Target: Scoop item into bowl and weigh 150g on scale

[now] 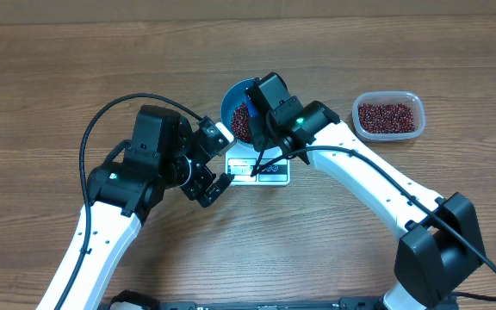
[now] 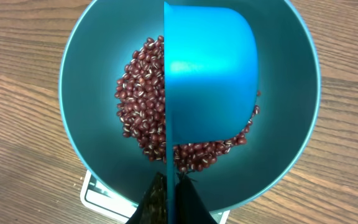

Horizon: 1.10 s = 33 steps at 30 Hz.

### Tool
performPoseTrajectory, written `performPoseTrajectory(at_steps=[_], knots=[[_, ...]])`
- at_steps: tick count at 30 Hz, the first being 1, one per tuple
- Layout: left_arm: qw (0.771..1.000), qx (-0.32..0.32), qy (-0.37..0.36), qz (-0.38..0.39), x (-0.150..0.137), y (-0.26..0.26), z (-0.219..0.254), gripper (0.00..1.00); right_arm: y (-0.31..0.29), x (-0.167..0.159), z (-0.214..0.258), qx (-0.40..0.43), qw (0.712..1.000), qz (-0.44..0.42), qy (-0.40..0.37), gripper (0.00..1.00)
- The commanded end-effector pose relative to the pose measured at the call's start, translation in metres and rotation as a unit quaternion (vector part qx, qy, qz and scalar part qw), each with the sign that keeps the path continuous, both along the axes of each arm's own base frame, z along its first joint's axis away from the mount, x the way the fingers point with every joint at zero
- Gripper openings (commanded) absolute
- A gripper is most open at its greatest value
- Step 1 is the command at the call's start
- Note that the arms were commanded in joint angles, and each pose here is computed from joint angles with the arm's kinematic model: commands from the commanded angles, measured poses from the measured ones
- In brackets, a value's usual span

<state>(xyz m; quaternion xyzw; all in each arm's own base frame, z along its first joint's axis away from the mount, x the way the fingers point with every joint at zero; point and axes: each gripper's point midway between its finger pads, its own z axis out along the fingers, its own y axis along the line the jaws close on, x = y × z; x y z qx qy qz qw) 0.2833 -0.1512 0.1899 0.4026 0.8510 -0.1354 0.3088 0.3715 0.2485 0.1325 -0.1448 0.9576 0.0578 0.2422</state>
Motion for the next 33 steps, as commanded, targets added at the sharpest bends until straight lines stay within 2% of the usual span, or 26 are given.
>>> performPoseTrajectory(at_steps=[1, 15, 26, 33], knots=[[1.0, -0.002, 0.007, 0.003, -0.003, -0.001, -0.003, 1.0, -0.001, 0.01, 0.016, -0.003, 0.999, -0.012, -0.031, 0.04], [1.0, -0.002, 0.007, 0.003, -0.003, -0.001, -0.003, 1.0, -0.008, 0.009, 0.065, 0.029, 0.996, -0.02, -0.08, 0.04], [1.0, -0.002, 0.007, 0.003, -0.003, -0.001, -0.003, 1.0, -0.007, 0.007, 0.069, 0.036, 0.996, -0.017, -0.082, 0.04], [1.0, -0.002, 0.007, 0.003, -0.003, -0.001, -0.003, 0.99, -0.006, 0.007, 0.069, 0.059, 0.995, -0.048, -0.071, 0.04]])
